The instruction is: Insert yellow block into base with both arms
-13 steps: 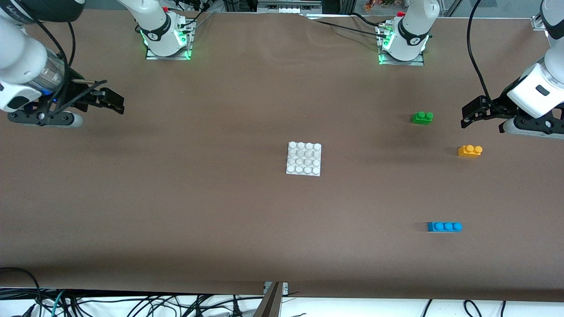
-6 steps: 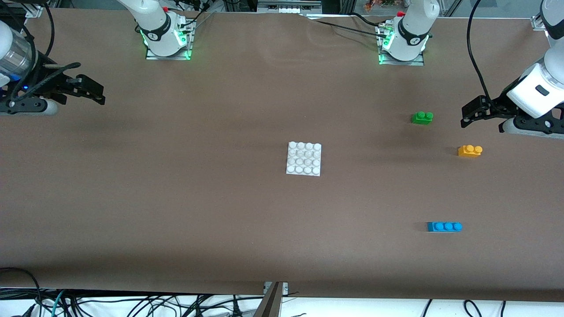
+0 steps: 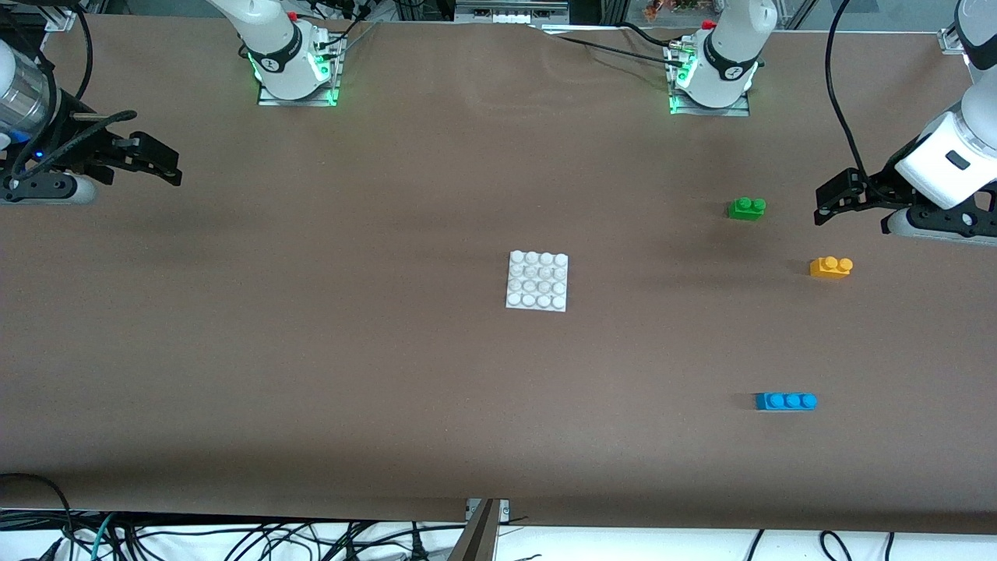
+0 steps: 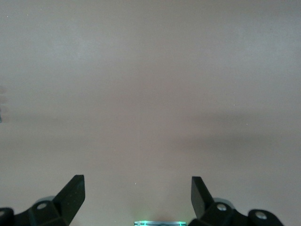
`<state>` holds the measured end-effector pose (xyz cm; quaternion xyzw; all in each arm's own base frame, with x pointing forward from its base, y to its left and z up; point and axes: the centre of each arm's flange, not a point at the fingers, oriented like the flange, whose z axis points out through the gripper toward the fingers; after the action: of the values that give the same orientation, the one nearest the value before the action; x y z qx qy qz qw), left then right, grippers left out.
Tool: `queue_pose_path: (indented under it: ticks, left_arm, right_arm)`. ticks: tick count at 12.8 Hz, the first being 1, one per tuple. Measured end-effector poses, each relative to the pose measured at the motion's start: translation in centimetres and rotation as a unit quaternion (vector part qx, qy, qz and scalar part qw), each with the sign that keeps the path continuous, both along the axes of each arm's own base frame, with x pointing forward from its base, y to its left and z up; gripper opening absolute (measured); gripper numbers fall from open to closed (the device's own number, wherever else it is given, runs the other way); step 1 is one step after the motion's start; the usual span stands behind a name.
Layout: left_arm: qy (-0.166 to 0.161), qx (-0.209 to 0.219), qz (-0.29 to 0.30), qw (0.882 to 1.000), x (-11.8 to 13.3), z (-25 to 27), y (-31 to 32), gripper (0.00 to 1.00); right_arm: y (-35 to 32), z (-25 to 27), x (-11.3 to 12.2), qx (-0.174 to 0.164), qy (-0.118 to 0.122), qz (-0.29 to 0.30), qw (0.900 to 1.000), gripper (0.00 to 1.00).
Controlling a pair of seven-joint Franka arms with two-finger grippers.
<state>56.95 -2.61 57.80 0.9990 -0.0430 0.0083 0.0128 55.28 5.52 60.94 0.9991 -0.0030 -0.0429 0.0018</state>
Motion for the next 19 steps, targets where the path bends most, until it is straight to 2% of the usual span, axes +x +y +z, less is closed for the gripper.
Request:
queue_pose_path:
  ticks: [13, 19]
  left_arm:
    - [0.012, 0.000, 0.014, 1.000, 0.0, -0.5, 1.6, 1.00]
    - [0.050, 0.014, -0.005, 0.999, 2.5, -7.2, 6.6, 1.00]
  right_arm:
    - [0.8, -1.0, 0.5, 0.000, 0.007, 0.007, 1.000, 1.00]
    - [0.9, -1.6, 0.1, -0.001, 0.016, 0.008, 1.000, 1.00]
